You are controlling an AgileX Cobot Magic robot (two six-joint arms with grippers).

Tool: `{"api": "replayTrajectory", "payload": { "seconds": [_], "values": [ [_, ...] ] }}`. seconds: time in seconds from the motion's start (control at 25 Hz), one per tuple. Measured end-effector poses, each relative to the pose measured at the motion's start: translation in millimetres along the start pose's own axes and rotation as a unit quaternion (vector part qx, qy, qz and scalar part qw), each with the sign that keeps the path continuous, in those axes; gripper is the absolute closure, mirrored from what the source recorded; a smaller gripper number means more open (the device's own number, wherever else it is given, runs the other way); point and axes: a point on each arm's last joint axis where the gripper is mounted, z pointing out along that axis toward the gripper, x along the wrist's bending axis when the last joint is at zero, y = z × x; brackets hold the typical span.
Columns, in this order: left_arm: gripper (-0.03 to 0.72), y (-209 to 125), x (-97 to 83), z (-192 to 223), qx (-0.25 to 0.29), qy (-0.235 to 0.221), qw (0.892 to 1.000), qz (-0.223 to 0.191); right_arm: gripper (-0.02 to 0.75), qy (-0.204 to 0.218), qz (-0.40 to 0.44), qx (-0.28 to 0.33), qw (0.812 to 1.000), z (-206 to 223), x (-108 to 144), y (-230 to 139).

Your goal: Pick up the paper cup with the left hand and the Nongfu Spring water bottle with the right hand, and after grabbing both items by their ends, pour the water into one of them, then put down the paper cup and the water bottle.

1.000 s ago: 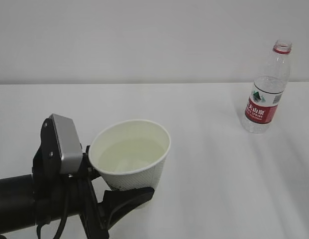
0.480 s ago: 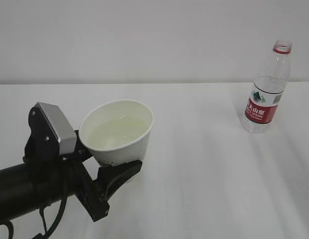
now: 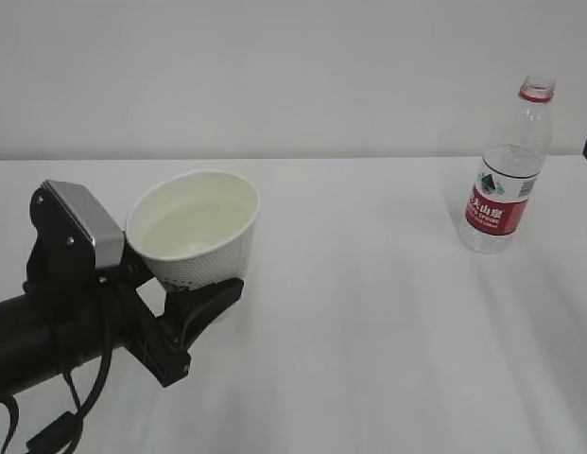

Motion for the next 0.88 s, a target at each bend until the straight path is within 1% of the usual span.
{"api": "replayTrajectory", "payload": {
  "seconds": [0.24,0.48,0.72,0.88],
  "values": [
    [0.188,-1,9.2,-1,0.001,0.021,1.0,-0.006,0.148,0.009,0.004,0.022,1.0,0,2,-4],
    [0.188,-1,19.9,-3,-0.004,0.05,0.999,-0.019,0.147,0.018,-0.004,0.025,1.0,0,3,-5],
    [0.188,0,33.7,-7,-0.013,0.078,0.997,-0.025,0.147,0.019,-0.002,0.026,0.999,0,3,-5],
    [0.188,0,44.5,-10,-0.022,0.108,0.993,-0.035,0.148,0.019,-0.001,0.027,0.999,0,4,-5]
  ]
}}
